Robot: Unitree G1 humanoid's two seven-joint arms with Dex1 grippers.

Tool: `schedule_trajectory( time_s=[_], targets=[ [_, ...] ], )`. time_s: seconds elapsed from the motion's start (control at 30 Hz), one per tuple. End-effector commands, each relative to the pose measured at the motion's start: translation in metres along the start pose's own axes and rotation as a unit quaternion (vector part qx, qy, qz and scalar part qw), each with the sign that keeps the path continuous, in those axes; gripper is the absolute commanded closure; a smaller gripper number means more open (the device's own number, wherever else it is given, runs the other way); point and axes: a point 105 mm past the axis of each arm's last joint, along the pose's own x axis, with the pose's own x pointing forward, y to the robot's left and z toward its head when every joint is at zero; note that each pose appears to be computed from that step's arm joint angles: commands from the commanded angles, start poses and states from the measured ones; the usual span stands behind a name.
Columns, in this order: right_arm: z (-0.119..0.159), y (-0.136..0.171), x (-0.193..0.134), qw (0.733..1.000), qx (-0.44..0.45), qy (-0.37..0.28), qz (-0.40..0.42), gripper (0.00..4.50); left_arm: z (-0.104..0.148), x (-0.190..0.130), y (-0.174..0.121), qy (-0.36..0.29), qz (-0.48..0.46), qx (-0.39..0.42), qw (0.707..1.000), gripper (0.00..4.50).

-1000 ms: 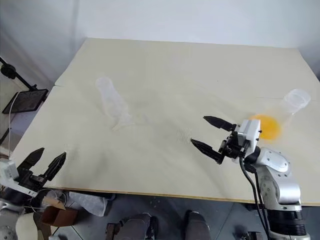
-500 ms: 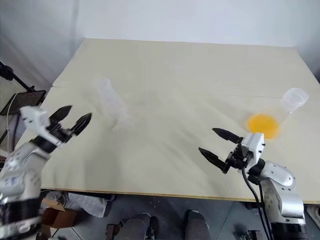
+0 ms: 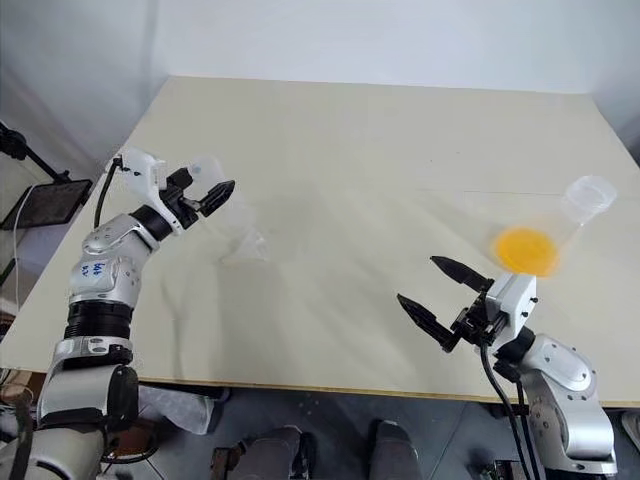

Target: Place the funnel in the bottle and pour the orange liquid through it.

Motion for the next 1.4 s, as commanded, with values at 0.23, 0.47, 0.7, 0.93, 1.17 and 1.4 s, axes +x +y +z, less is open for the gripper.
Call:
schedule_trajectory(
  time_s=[0.23,0.47,0.7,0.93,1.17,1.4],
  targets=[
    [0.012,0.003,0.001,1.000,-0.016,-0.017,-0.010,0.00,0.020,0.005,-0.010,-0.045,-0.045,0.008,0.998,1.97],
    [0.016,0.002,-0.013,0.999,-0.024,-0.004,-0.044,0.00,0.044,0.028,-0.049,-0.047,-0.160,0.078,0.983,2.07],
    [0.020,0.000,-0.038,0.994,-0.040,0.016,-0.097,0.00,0.063,0.064,-0.139,-0.065,-0.347,0.095,0.931,2.07],
    [0.026,0.014,-0.052,0.990,-0.043,0.021,-0.136,0.00,0.022,0.082,-0.199,-0.021,-0.432,0.089,0.897,2.07],
    [0.030,0.023,-0.061,0.986,-0.044,0.027,-0.161,0.00,0.001,0.088,-0.225,-0.012,-0.444,0.066,0.893,2.07],
    [0.028,0.024,-0.053,0.988,-0.038,0.020,-0.149,0.00,0.002,0.086,-0.228,-0.006,-0.459,0.058,0.886,0.56]
  ],
)
